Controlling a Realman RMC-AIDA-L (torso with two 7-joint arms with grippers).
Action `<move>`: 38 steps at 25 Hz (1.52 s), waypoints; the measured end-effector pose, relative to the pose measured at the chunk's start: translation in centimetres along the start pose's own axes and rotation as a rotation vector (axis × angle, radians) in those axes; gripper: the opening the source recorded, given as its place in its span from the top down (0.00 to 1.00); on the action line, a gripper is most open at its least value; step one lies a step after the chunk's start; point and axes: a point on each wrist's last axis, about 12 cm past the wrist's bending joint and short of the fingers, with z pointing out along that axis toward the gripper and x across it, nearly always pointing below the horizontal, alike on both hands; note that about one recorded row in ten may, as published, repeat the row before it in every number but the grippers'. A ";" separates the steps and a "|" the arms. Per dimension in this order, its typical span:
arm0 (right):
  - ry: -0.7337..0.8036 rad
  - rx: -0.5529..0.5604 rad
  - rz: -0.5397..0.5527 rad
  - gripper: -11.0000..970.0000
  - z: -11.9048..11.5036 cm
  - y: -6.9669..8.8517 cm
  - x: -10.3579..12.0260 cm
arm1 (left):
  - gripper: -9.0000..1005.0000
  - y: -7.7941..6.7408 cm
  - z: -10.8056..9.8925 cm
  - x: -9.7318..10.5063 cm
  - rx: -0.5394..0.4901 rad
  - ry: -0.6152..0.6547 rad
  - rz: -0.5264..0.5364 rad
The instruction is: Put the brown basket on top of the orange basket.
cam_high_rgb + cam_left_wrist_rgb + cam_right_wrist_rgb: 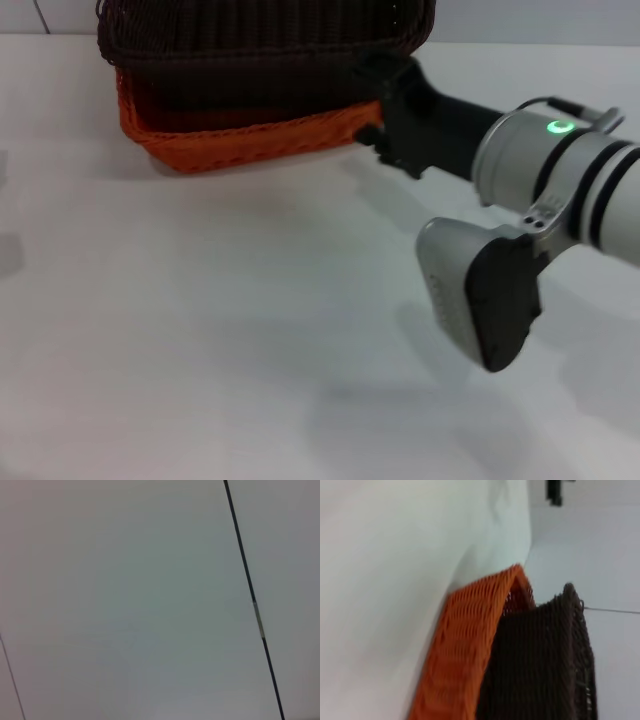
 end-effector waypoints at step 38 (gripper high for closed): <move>-0.021 0.346 0.473 0.21 0.9 -3.7 -1.0 | 0.29 1.6 -1.8 1.2 -0.048 0.011 -0.008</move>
